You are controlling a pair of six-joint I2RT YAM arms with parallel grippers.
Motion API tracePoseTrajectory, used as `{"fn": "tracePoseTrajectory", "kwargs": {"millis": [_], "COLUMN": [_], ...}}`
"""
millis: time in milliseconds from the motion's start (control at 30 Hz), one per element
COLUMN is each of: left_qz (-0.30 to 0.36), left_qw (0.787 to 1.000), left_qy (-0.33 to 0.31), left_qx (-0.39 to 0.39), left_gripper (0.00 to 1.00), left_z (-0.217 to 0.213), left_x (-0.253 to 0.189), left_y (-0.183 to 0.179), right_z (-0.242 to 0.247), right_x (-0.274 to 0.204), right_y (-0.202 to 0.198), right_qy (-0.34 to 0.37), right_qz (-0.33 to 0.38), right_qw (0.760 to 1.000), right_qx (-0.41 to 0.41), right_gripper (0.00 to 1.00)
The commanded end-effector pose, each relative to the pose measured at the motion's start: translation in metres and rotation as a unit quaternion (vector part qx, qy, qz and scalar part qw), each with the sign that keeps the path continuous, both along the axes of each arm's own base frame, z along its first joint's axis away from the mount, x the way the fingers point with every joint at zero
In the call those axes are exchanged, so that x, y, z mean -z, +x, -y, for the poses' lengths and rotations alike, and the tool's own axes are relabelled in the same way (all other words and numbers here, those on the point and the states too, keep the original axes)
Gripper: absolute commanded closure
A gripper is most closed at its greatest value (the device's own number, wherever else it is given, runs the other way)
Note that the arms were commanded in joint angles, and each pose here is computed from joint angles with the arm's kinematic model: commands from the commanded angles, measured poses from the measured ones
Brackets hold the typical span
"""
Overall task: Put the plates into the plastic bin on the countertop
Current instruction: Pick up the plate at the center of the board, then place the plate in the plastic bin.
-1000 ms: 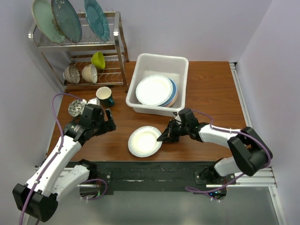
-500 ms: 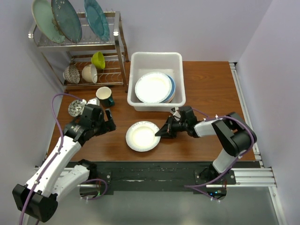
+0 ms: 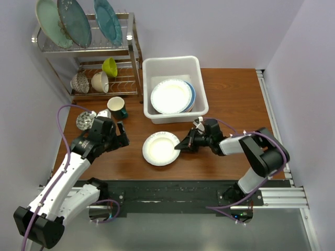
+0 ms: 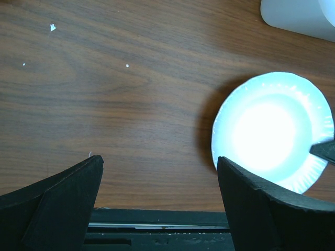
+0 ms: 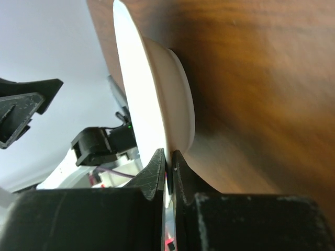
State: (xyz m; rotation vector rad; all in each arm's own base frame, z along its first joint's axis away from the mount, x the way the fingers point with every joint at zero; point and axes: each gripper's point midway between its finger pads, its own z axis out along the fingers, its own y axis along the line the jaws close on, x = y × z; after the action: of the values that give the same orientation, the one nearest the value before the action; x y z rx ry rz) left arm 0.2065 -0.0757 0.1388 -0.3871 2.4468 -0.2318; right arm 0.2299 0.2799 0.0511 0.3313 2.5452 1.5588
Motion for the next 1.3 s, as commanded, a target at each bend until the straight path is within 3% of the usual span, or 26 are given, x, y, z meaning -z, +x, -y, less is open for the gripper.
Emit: {"fn": "tracePoseTrajectory", "kwargs": {"millis": [0, 233, 400, 633, 1267], "left_qz": [-0.001, 0.001, 0.001, 0.001, -0.006], "left_qw": [1.000, 1.000, 1.000, 1.000, 1.000], "left_qy": [-0.001, -0.005, -0.004, -0.006, -0.004], "left_qx": [-0.005, -0.002, -0.002, 0.000, 0.003], "left_gripper": [0.05, 0.05, 0.05, 0.05, 0.05], "left_z": [0.000, 0.002, 0.002, 0.002, 0.002], "left_x": [0.001, 0.000, -0.001, 0.000, 0.008], "left_y": [0.000, 0.001, 0.000, 0.000, -0.004], "right_z": [0.024, 0.035, 0.047, 0.044, 0.014], "right_x": [0.017, 0.027, 0.012, -0.060, -0.175], "right_y": [-0.022, -0.057, -0.061, -0.037, 0.018], "right_qy": [-0.061, -0.052, -0.090, -0.097, -0.008], "right_qz": [-0.023, -0.061, -0.013, 0.073, 0.163], "right_qw": [0.998, 0.997, 0.996, 0.993, 0.987], "right_qx": [0.011, 0.003, -0.013, -0.013, 0.010], "right_gripper": [1.00, 1.00, 1.00, 1.00, 1.00]}}
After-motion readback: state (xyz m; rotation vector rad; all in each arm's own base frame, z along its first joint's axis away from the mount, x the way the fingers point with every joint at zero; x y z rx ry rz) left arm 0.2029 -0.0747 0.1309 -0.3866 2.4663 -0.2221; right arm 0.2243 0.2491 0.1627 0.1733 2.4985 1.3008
